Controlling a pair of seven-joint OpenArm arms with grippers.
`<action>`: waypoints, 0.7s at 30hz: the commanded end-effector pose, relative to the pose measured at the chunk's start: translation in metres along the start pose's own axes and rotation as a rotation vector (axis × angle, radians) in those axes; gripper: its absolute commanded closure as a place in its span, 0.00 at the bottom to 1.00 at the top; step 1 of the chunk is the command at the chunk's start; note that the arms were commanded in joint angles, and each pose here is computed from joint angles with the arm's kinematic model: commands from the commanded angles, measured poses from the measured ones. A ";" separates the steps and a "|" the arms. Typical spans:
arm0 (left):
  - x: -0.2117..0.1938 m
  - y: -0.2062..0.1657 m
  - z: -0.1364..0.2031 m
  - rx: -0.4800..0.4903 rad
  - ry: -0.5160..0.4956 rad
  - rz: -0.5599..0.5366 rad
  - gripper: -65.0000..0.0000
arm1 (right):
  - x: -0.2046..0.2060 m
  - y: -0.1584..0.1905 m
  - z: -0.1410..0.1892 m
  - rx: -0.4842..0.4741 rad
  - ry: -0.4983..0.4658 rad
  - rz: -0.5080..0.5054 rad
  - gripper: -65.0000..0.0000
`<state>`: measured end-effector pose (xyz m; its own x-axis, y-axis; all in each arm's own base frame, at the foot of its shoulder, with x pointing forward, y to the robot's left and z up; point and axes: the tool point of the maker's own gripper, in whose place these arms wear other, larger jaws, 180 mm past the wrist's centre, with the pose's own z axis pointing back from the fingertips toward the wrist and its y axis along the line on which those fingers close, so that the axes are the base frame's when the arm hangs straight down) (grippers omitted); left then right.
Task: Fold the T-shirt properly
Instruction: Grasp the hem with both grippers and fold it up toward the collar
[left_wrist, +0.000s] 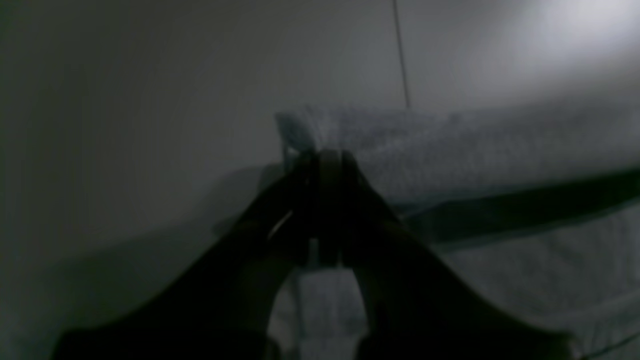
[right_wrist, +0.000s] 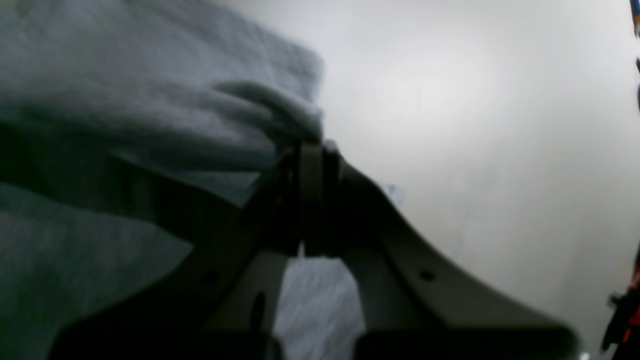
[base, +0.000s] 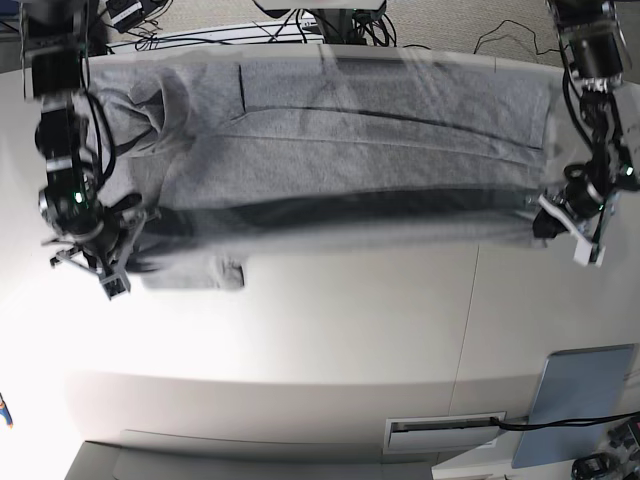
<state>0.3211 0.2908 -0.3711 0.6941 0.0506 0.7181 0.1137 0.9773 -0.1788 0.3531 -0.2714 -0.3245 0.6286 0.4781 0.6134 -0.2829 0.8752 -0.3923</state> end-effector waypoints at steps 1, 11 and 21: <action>0.021 0.006 0.011 0.019 -0.063 -0.023 1.00 | 0.007 -0.014 0.012 -0.043 -0.038 0.014 1.00; -0.024 0.013 0.043 0.047 -0.013 -0.005 1.00 | -0.053 0.019 0.065 -0.072 0.044 0.052 1.00; -0.068 0.014 0.053 0.055 0.073 0.014 1.00 | -0.080 0.040 0.101 -0.103 0.092 0.094 1.00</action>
<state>0.2303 0.3033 -0.3985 0.7690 0.0663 0.6358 0.0605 0.9826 -0.1758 0.2125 -0.2630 -0.3308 0.6902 0.5238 0.4993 -0.2802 0.8296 -0.4829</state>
